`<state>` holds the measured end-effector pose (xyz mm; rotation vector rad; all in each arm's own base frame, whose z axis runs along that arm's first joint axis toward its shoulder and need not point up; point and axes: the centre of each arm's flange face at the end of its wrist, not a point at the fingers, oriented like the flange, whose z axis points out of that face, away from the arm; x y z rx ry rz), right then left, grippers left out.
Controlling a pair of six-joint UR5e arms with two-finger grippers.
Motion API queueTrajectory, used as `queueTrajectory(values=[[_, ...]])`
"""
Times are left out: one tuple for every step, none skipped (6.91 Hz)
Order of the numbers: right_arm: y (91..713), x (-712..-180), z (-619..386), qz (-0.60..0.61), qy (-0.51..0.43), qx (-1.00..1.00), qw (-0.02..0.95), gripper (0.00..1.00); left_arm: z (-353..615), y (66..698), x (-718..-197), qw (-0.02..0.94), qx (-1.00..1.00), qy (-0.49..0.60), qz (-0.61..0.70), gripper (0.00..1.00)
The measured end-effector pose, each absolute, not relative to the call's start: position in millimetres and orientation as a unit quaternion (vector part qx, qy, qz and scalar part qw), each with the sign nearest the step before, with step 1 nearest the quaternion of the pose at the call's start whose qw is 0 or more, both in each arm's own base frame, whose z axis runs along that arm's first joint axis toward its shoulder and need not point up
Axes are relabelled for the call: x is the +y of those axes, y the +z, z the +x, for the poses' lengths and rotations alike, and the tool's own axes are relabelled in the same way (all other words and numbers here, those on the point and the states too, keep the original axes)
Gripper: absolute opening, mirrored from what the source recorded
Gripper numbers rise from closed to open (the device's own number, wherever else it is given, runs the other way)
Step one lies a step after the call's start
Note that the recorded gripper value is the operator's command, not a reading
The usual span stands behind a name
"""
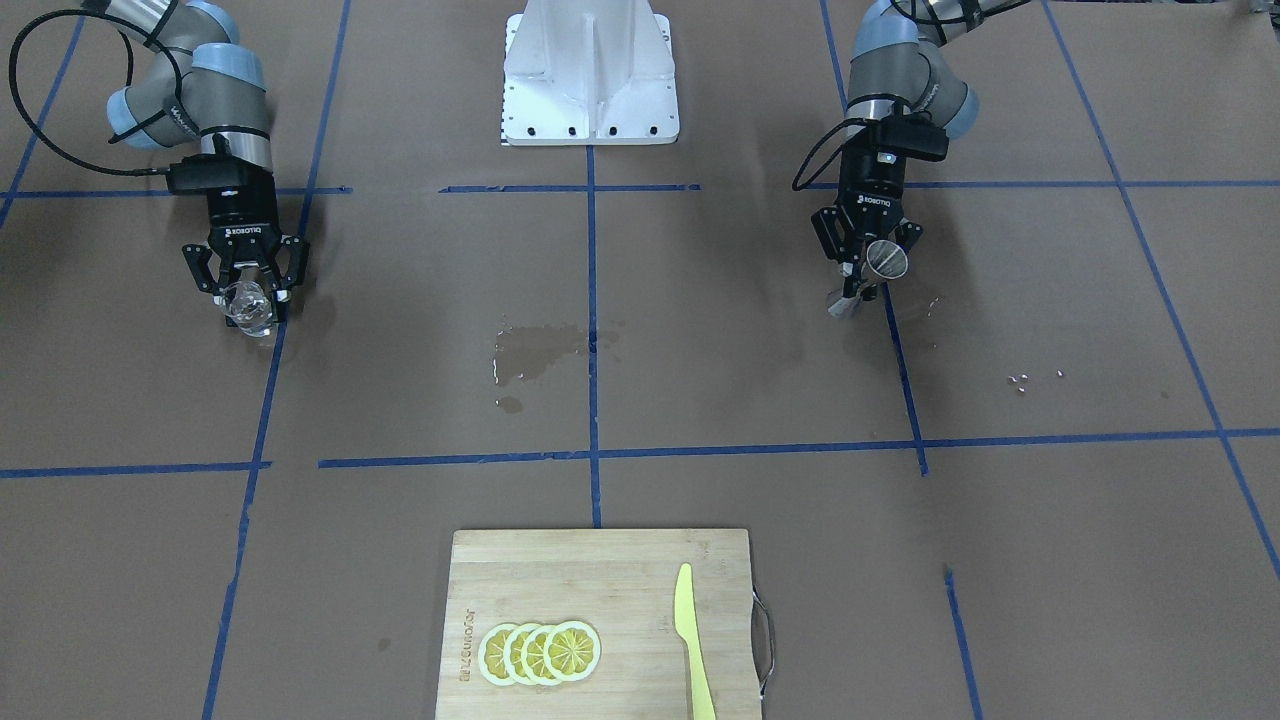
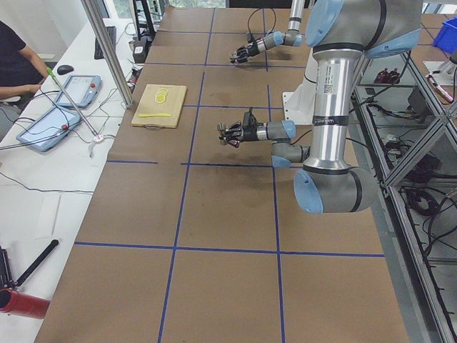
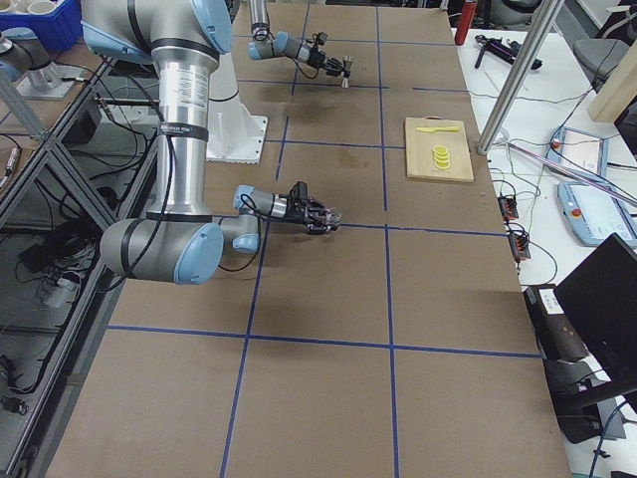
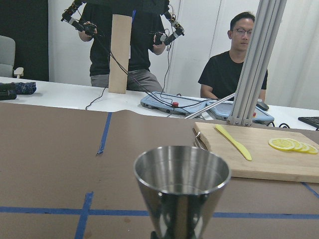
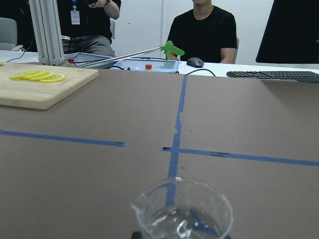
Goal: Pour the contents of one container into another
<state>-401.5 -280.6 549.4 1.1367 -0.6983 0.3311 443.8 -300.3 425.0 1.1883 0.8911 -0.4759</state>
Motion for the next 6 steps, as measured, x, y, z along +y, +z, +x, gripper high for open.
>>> queueTrajectory(values=[[535.7, -293.4, -403.9, 0.529, 0.148, -0.323, 0.771, 0.00, 459.8, 398.3, -301.9, 0.702, 0.413, -0.215, 0.539, 0.00], [520.9, -305.0, -406.7, 0.538, 0.139, -0.317, 0.769, 0.00, 474.5, 371.2, -303.1, 0.694, 0.421, -0.212, 0.544, 0.00], [503.2, -315.6, -413.0, 0.547, 0.136, -0.315, 0.764, 0.00, 482.7, 351.4, -303.6, 0.692, 0.415, -0.195, 0.557, 0.00], [482.5, -325.5, -421.9, 0.556, 0.135, -0.315, 0.757, 0.00, 492.4, 336.1, -304.9, 0.695, 0.400, -0.171, 0.572, 0.00], [462.5, -333.4, -429.9, 0.565, 0.132, -0.315, 0.751, 0.00, 508.0, 321.8, -307.6, 0.700, 0.385, -0.152, 0.583, 0.00], [440.2, -341.1, -440.3, 0.571, 0.130, -0.317, 0.746, 0.00, 527.5, 311.5, -310.4, 0.704, 0.372, -0.138, 0.589, 0.00]])
